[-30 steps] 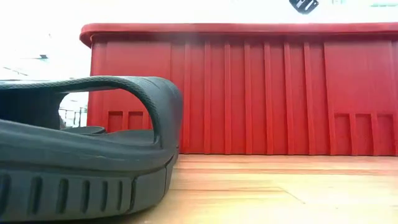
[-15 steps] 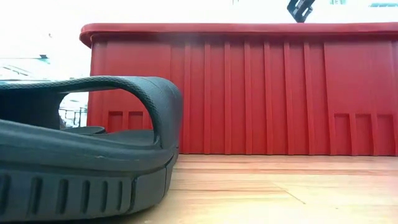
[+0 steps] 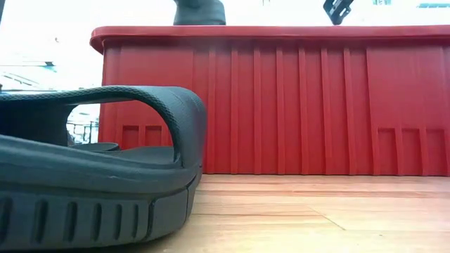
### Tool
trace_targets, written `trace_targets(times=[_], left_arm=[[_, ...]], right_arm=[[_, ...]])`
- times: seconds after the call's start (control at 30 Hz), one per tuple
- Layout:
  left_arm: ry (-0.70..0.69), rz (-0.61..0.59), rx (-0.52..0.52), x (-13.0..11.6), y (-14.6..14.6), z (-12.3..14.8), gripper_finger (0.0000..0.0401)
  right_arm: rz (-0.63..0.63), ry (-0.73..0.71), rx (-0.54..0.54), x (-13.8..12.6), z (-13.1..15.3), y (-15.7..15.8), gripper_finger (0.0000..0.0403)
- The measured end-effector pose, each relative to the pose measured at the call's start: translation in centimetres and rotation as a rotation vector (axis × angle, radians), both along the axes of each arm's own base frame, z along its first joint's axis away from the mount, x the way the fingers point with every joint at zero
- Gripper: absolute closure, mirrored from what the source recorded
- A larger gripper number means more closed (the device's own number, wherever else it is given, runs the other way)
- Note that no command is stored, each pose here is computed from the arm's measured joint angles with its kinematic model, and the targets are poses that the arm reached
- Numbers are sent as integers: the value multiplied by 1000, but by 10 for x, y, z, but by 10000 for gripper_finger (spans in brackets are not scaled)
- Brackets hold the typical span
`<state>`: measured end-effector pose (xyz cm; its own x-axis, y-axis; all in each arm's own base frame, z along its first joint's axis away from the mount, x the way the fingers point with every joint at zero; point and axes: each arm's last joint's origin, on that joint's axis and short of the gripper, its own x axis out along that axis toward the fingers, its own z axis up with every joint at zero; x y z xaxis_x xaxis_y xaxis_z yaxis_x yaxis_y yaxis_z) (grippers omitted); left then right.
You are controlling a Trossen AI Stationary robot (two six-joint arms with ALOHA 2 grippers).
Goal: Pick and place slides into bin
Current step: Put the right black slide into the red bin
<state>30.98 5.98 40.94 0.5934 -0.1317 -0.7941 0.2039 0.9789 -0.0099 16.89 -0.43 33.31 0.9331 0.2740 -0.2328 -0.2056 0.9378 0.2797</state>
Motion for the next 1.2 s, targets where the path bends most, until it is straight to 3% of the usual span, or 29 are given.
trace_targets(times=[0.13,0.47,0.77,0.97,1.2], left_arm=[[64,-50,-115,14,18,-30,398],[126,-81,-231,21,73,-87,397],[64,-145,-260,28,110,-138,397],[125,-172,-330,25,127,-179,396],[130,-186,-346,31,141,-211,397]], right_arm=[[-16,-6,-28,0,0,-1,403],[-24,-11,-56,0,0,-1,403],[-141,-48,-83,2,4,-5,403],[-144,-139,-86,3,12,-5,403],[-220,-142,-83,4,13,-7,403]])
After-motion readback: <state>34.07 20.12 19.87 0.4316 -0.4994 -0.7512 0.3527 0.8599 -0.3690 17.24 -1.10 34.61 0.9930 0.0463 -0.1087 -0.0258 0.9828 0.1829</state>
